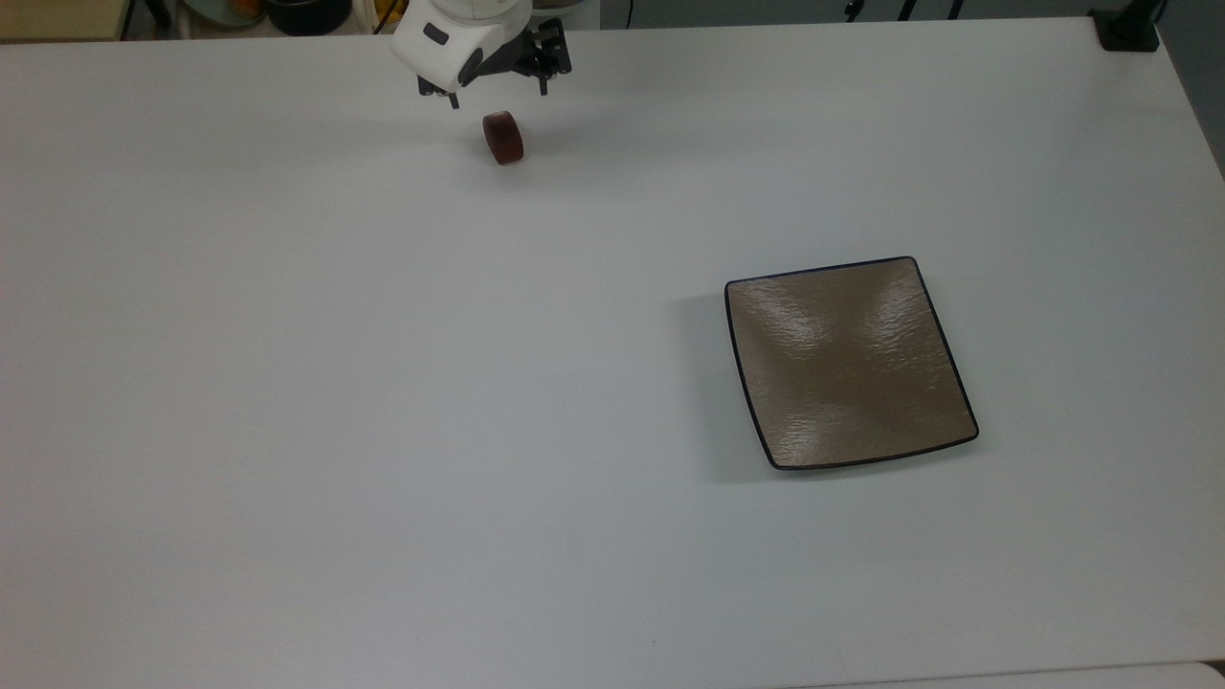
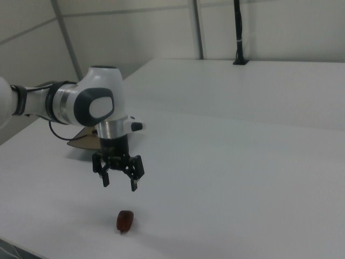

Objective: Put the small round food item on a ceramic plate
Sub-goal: 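Lower the open gripper down over the small dark-red food item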

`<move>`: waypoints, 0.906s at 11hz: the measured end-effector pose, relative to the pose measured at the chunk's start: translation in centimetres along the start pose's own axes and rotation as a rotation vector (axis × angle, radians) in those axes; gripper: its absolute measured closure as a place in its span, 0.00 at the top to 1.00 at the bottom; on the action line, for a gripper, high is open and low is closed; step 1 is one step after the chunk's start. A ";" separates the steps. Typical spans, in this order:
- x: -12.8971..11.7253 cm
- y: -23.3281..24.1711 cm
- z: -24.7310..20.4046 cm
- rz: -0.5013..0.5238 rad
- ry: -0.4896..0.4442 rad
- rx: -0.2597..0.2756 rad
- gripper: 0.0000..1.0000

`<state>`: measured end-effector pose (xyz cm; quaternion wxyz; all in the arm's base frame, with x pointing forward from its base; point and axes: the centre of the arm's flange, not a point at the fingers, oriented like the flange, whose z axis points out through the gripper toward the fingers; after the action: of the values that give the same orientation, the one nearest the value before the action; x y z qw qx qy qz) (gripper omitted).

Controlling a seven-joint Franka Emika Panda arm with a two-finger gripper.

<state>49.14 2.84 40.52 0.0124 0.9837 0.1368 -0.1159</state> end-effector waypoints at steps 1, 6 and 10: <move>-0.4 -0.1 1.0 -0.001 0.030 -0.005 1.00; -1.3 -0.5 6.4 -0.028 0.084 -0.047 1.00; -1.8 -0.6 7.8 -0.045 0.076 -0.067 1.00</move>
<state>45.58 2.52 33.36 0.0377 0.9831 0.1633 -0.0738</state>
